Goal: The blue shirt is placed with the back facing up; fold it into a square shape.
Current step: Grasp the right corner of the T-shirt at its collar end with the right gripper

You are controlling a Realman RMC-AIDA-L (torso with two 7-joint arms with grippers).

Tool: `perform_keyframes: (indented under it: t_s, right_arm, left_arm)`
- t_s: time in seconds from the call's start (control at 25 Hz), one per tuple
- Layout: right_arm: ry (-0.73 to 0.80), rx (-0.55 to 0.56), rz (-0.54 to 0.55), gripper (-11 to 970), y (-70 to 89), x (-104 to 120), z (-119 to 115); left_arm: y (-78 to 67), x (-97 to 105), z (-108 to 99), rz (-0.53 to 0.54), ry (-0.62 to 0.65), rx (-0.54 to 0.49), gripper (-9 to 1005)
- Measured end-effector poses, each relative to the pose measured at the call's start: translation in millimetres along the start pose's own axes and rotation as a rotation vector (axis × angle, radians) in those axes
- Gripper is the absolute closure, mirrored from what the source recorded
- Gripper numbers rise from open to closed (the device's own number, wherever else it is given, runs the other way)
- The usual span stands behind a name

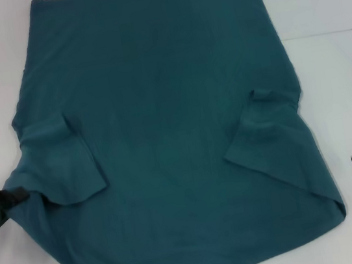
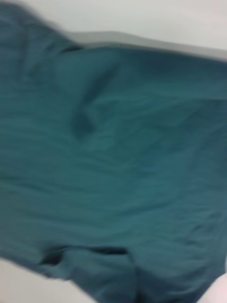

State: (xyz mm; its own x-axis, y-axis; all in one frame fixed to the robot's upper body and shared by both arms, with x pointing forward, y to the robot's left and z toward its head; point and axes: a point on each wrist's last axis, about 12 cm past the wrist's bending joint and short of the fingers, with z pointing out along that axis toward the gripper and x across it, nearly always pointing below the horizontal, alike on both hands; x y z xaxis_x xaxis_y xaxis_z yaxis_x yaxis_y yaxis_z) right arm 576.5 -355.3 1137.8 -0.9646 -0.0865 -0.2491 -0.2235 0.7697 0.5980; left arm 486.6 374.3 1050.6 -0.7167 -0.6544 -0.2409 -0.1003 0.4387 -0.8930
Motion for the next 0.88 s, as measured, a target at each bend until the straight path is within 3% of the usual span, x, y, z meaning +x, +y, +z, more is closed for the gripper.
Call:
perform_keyframes:
  t_s: [0.52, 0.88]
  right_arm:
    - [0.096, -0.004, -0.059, 324, 11.1, 9.9, 36.6]
    - [0.122, 0.053, -0.074, 324, 9.6, 10.5, 45.4]
  left_arm:
    - [0.8, -1.0, 3.6, -0.002, -0.006, -0.008, 997]
    - [1.8, 0.4, 4.9, -0.005, -0.005, -0.008, 998]
